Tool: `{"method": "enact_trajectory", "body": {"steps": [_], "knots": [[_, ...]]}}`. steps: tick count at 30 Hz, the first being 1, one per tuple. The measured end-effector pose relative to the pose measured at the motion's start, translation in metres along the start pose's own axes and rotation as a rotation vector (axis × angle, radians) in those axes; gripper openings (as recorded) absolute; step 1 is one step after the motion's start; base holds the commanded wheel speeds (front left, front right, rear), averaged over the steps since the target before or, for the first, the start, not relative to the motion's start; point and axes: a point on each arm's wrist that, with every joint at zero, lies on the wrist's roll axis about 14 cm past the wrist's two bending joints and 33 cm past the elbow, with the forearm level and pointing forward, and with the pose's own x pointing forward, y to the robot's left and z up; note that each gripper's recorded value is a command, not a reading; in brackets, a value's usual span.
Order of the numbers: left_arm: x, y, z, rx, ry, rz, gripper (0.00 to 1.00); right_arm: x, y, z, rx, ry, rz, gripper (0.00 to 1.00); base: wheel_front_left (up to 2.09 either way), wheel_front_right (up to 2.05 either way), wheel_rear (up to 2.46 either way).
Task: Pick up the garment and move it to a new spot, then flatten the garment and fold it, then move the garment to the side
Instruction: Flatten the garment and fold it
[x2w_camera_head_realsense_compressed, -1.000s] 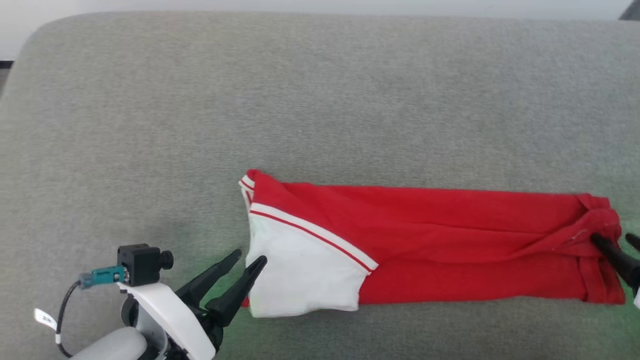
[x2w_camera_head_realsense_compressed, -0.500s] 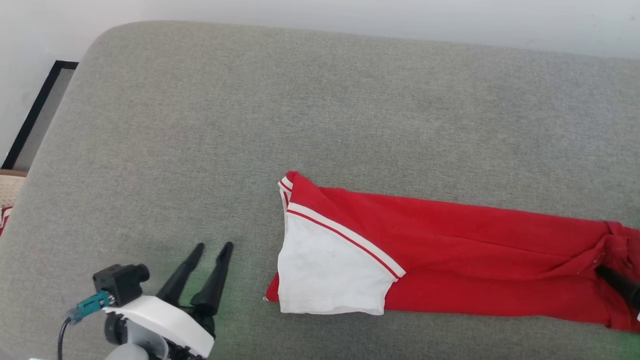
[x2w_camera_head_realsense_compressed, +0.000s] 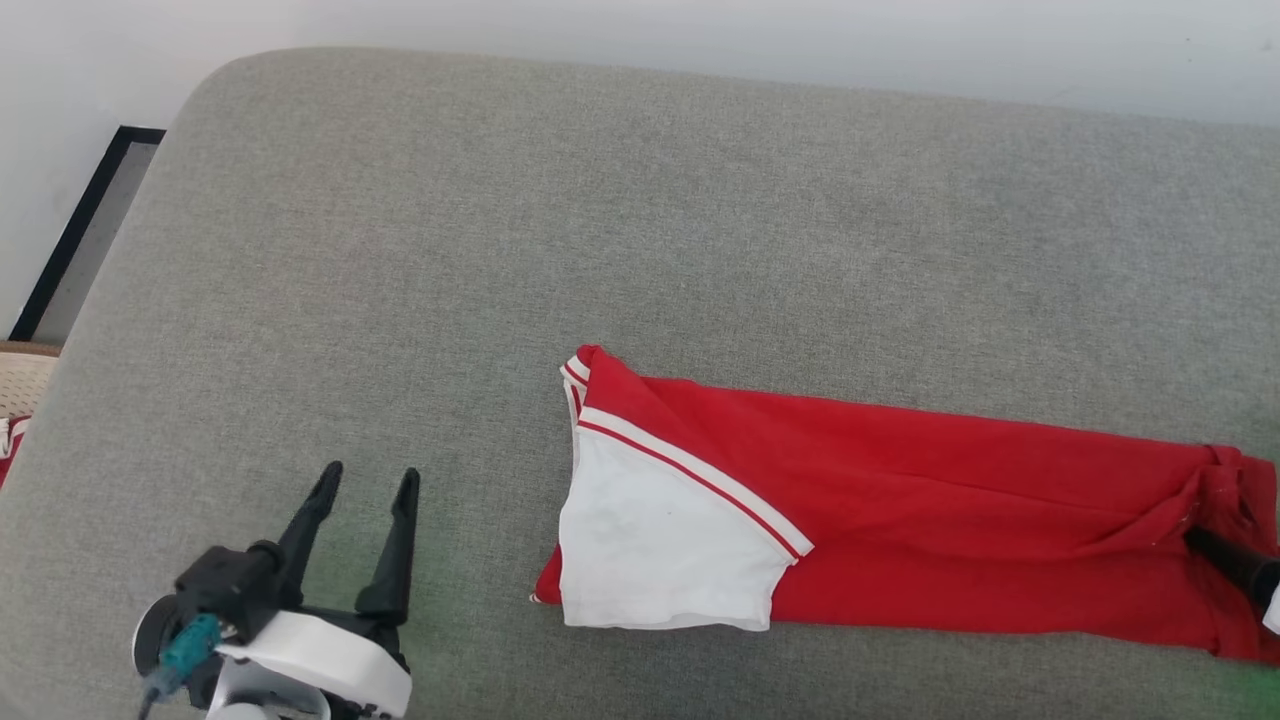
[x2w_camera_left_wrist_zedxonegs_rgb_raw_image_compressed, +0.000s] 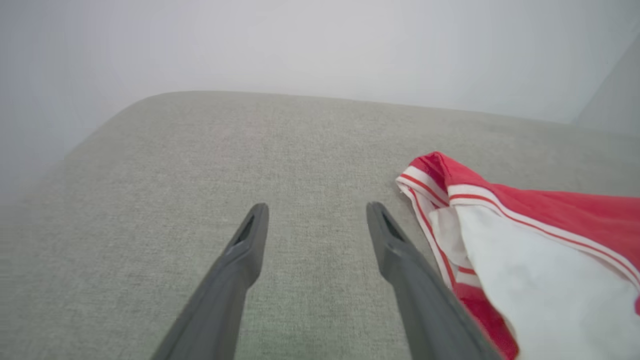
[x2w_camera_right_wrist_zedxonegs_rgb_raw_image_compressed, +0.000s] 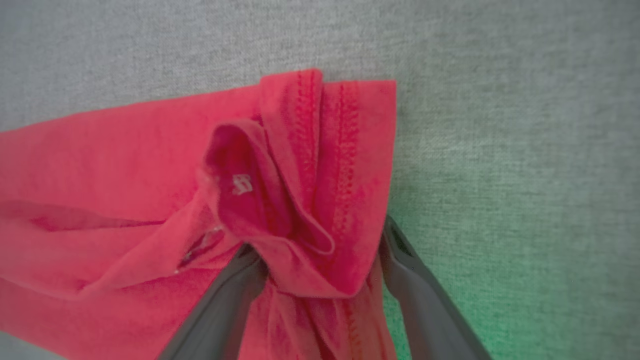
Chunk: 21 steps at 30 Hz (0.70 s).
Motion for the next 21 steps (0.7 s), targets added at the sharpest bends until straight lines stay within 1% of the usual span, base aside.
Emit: {"method": "enact_trajectory", "body": {"steps": [3, 7, 8, 9, 10, 15, 21], "knots": [[0.001, -0.003, 0.005, 0.061, -0.023, 0.004, 1.0, 0.002, 0.0, 0.001, 0.005, 0.003, -0.001, 1.0, 0.0, 0.0, 0.0], [0.001, -0.011, 0.007, 0.081, -0.036, 0.001, 1.0, 0.006, 0.001, 0.0, 0.004, 0.02, -0.004, 0.99, 0.0, 0.0, 0.0], [0.001, -0.011, 0.007, 0.081, -0.036, 0.001, 1.0, 0.006, 0.001, 0.0, 0.004, 0.02, -0.004, 0.59, 0.0, 0.0, 0.0], [0.002, -0.013, 0.008, 0.082, -0.04, 0.0, 1.0, 0.007, 0.001, 0.0, 0.004, 0.021, -0.004, 0.33, 0.0, 0.0, 0.0], [0.002, -0.014, 0.008, 0.079, -0.043, -0.001, 1.0, 0.007, 0.0, 0.0, 0.005, 0.022, -0.005, 0.0, 0.0, 0.0, 0.0], [0.0, -0.018, 0.005, 0.083, -0.036, -0.008, 1.0, 0.009, 0.006, 0.002, 0.016, 0.015, 0.01, 0.0, 0.0, 0.0, 0.0], [0.004, -0.022, 0.012, 0.072, -0.06, -0.011, 1.0, 0.001, -0.003, 0.008, 0.043, -0.032, 0.0, 0.0, 0.0, 0.0, 0.0]]}}
